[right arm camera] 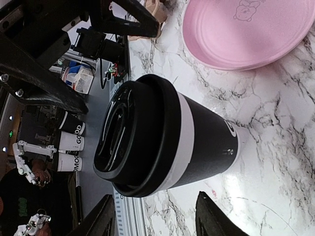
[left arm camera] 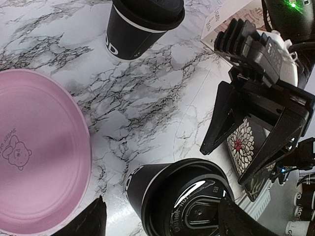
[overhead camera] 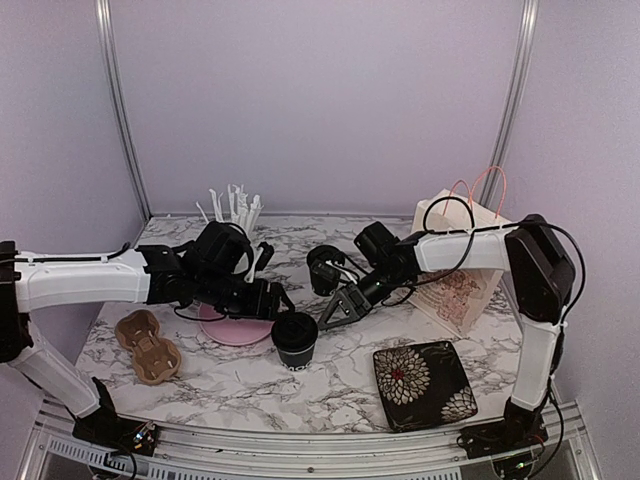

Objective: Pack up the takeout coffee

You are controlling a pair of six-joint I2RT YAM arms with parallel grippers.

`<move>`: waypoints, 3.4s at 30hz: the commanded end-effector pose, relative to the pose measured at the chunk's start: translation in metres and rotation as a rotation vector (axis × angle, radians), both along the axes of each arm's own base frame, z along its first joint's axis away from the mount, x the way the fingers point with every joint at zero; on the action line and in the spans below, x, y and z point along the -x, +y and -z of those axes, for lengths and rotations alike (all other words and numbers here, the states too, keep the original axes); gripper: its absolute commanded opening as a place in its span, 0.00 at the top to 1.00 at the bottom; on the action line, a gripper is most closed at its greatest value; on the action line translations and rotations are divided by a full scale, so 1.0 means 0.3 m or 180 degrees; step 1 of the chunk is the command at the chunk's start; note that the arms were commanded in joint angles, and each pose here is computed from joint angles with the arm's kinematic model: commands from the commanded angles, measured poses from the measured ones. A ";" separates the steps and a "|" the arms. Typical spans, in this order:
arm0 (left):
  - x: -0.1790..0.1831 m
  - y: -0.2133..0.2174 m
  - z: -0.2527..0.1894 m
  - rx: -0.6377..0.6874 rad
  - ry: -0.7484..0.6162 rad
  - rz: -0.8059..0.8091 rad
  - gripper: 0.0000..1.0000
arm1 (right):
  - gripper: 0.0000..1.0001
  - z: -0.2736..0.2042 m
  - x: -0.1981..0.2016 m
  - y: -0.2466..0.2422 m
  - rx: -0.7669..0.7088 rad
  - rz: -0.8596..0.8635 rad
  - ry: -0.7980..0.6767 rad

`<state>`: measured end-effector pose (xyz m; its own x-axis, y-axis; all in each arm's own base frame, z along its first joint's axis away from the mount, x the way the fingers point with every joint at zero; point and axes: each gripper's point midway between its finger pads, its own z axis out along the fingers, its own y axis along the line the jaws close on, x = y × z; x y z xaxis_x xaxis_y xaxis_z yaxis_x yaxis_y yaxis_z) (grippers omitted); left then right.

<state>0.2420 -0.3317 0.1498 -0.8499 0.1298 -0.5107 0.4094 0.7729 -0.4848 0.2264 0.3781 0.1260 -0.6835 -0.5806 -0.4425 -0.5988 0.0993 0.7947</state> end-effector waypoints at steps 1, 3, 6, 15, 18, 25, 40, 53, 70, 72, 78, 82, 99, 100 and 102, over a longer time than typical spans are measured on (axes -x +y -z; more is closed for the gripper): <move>0.012 -0.034 0.040 0.0094 0.0106 0.0101 0.25 | 0.47 -0.035 -0.003 0.031 -0.0156 -0.0081 0.0014; 0.018 -0.043 0.051 0.0119 0.0142 0.0132 0.28 | 0.47 -0.035 0.003 0.034 -0.0161 -0.0100 0.0015; 0.023 -0.049 0.071 0.0129 0.0195 0.0145 0.30 | 0.51 -0.031 0.009 0.039 -0.0158 -0.0126 0.0035; 0.048 -0.035 0.154 0.0042 0.0295 0.0126 0.37 | 0.64 -0.006 0.025 0.054 -0.0115 -0.0192 0.0122; 0.060 -0.036 0.175 0.0031 0.0319 0.0135 0.38 | 0.65 0.005 0.028 0.058 -0.0088 -0.0196 0.0145; 0.090 -0.022 0.231 -0.0022 0.0440 0.0115 0.43 | 0.69 0.045 0.018 0.066 0.0012 -0.0143 0.0292; 0.150 -0.011 0.327 -0.0236 0.0530 0.0098 0.44 | 0.69 0.117 -0.015 0.080 0.0280 0.0116 0.0573; 0.179 0.046 0.398 -0.0397 0.0542 -0.0006 0.45 | 0.88 0.308 -0.083 0.048 0.0941 0.0309 0.0172; 0.038 -0.012 -0.016 0.0152 -0.0317 -0.0237 0.15 | 0.50 -0.119 -0.104 0.062 -0.0032 -0.0077 -0.0516; 0.032 -0.006 -0.051 0.0168 -0.0371 -0.0270 0.14 | 0.48 -0.115 -0.118 0.052 0.0070 -0.0040 -0.0641; -0.009 0.056 -0.109 -0.0055 -0.0611 -0.0365 0.13 | 0.34 -0.097 -0.079 0.023 0.0188 -0.0084 -0.0788; -0.050 0.087 -0.085 -0.0086 -0.0498 -0.0378 0.22 | 0.36 -0.077 0.003 0.024 0.0157 -0.0179 -0.0644; -0.041 -0.015 0.028 0.0277 -0.0167 0.0154 0.34 | 0.40 0.006 0.085 0.098 0.0204 -0.0291 -0.0040; -0.039 -0.012 0.035 0.0273 -0.0153 0.0149 0.35 | 0.40 0.009 0.082 0.100 0.0211 -0.0287 -0.0027; -0.034 -0.008 0.048 0.0262 -0.0126 0.0142 0.37 | 0.41 0.012 0.078 0.108 0.0217 -0.0287 -0.0015</move>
